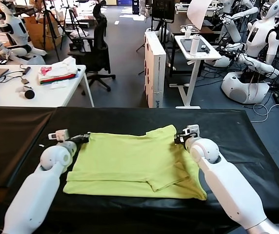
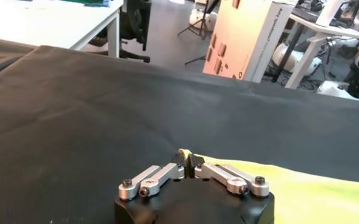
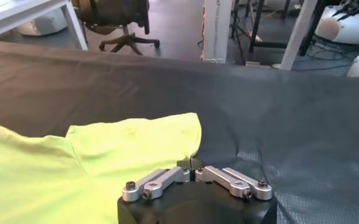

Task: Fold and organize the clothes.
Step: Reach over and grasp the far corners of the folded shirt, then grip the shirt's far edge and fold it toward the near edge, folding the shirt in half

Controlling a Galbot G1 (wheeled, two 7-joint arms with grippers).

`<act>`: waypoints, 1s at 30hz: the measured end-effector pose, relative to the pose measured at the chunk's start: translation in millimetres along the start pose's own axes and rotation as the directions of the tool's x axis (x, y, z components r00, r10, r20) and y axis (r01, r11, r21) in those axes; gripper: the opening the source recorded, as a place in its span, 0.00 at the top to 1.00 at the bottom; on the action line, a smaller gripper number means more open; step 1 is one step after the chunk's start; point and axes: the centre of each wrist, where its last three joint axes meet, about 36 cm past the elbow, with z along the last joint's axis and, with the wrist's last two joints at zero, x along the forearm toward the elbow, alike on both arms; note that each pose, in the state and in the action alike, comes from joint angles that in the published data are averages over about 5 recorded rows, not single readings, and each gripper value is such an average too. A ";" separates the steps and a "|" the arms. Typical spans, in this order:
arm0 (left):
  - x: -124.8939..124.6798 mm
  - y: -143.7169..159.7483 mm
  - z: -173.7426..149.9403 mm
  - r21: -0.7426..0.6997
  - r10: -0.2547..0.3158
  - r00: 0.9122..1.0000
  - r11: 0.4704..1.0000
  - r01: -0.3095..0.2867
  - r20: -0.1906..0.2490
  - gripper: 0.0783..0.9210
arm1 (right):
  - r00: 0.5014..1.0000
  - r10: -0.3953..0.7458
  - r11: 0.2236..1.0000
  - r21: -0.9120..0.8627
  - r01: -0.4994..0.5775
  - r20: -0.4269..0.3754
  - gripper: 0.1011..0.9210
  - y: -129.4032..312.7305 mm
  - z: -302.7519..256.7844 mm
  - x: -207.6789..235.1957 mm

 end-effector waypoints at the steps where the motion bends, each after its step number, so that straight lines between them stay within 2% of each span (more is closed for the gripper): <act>1: 2.9 0.3 -0.6 0.001 0.002 1.000 1.000 -0.002 0.005 0.87 | 1.000 -0.004 1.000 -0.005 0.005 0.017 0.95 -1.2 1.0 2.7; 5: 18.1 1.8 -2.0 0.007 0.011 1.000 1.000 -0.011 0.026 0.87 | 0.998 -0.012 1.000 -0.013 0.013 0.065 0.95 -4.8 4.8 14.7; 13: 65.6 1.8 0.3 0.007 0.038 0.996 0.999 -0.039 0.080 0.87 | 0.996 -0.014 1.000 0.002 0.014 0.089 0.95 -6.7 11.4 44.8; 22: 120.1 -9.7 4.6 -0.001 0.068 0.988 0.998 -0.068 0.136 0.87 | 0.996 0.000 0.999 0.032 -0.003 0.094 0.95 -0.8 14.7 91.6; 30: 160.7 -20.3 21.9 0.002 0.087 0.985 0.996 -0.088 0.149 0.87 | 0.998 -0.015 0.997 0.074 0.010 0.059 0.95 11.5 40.2 134.6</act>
